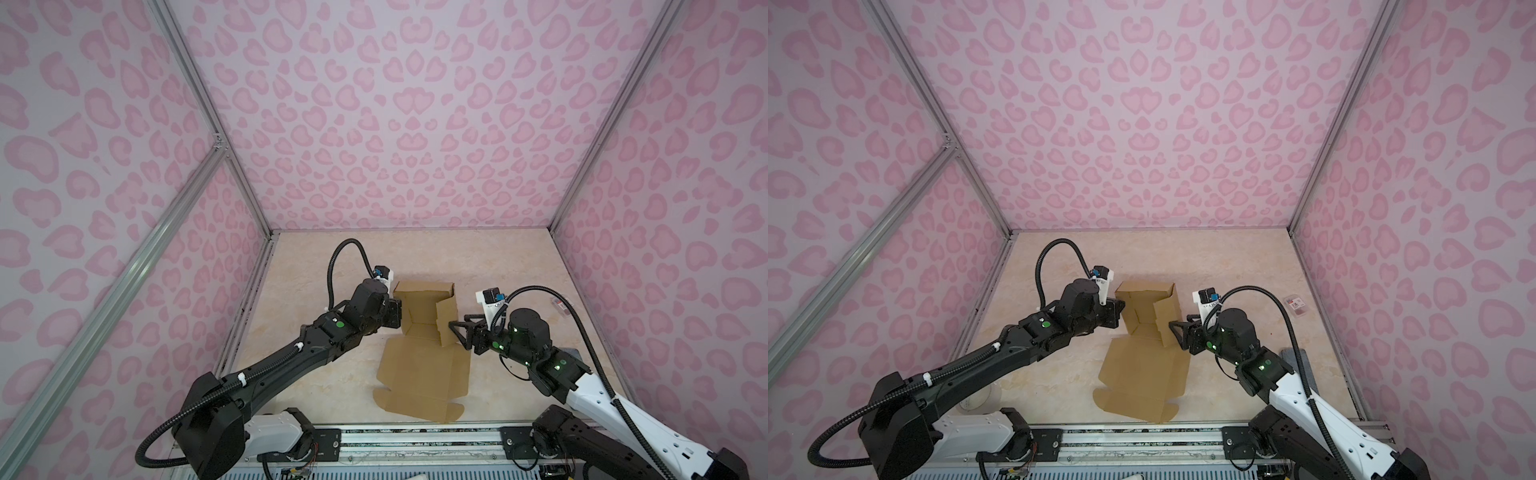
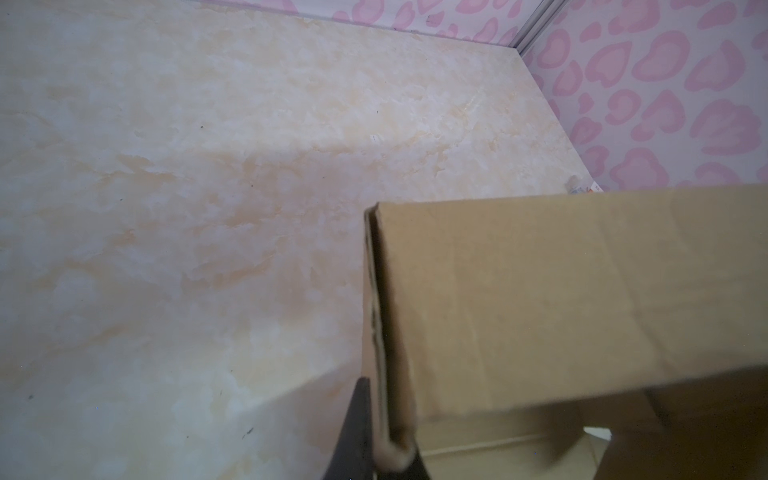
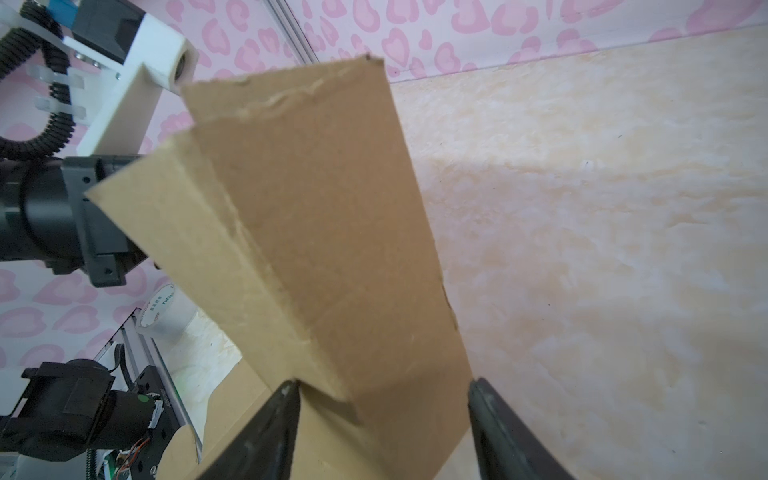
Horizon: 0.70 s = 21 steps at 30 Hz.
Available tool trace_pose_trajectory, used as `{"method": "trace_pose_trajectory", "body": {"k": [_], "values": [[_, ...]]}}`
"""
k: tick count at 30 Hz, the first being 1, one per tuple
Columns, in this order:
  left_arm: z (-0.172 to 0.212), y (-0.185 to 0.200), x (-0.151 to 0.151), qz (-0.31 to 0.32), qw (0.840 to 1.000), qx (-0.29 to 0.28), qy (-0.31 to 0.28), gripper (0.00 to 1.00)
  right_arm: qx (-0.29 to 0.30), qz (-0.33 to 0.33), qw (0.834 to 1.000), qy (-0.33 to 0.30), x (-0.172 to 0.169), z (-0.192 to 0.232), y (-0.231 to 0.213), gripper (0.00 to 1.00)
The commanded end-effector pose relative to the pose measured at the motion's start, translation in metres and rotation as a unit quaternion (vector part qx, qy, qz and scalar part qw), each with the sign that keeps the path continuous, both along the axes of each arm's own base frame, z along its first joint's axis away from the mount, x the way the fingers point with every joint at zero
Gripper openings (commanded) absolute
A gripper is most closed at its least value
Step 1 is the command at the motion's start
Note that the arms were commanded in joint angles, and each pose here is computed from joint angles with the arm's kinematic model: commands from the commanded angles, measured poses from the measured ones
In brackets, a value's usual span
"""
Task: Fold the paper box
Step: 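Grasp and raise the far side wall with the right gripper toward the left gripper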
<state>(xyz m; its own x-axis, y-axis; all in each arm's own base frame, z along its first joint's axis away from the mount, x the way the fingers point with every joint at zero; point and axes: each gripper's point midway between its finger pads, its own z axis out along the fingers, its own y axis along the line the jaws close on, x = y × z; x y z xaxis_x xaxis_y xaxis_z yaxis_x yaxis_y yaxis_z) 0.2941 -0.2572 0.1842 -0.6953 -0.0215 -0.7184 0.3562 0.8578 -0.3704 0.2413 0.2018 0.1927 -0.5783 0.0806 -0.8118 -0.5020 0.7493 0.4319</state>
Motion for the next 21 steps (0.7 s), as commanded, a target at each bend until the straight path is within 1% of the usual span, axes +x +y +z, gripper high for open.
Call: {"method": "trace_pose_trajectory", "body": {"k": [1,6,11,16,21], "values": [[0.003,-0.002,0.004,0.008,1.0,-0.005,-0.015,0.0,-0.009,-0.025,1.0,-0.007,0.008,-0.003,-0.005,0.66],[-0.005,-0.004,0.0,0.021,0.998,0.04,-0.041,0.0,-0.024,-0.031,0.999,0.002,0.011,-0.019,-0.001,0.65],[-0.007,-0.003,-0.001,0.046,0.993,0.076,-0.078,0.0,-0.039,-0.051,0.998,-0.001,0.016,-0.027,-0.003,0.63],[-0.004,0.004,-0.005,0.077,0.985,0.103,-0.115,0.0,-0.052,-0.068,0.996,0.0,0.016,-0.038,-0.009,0.61],[-0.004,0.003,-0.011,0.091,0.979,0.114,-0.141,0.0,-0.057,-0.084,0.995,-0.001,0.017,-0.048,-0.014,0.59]]}}
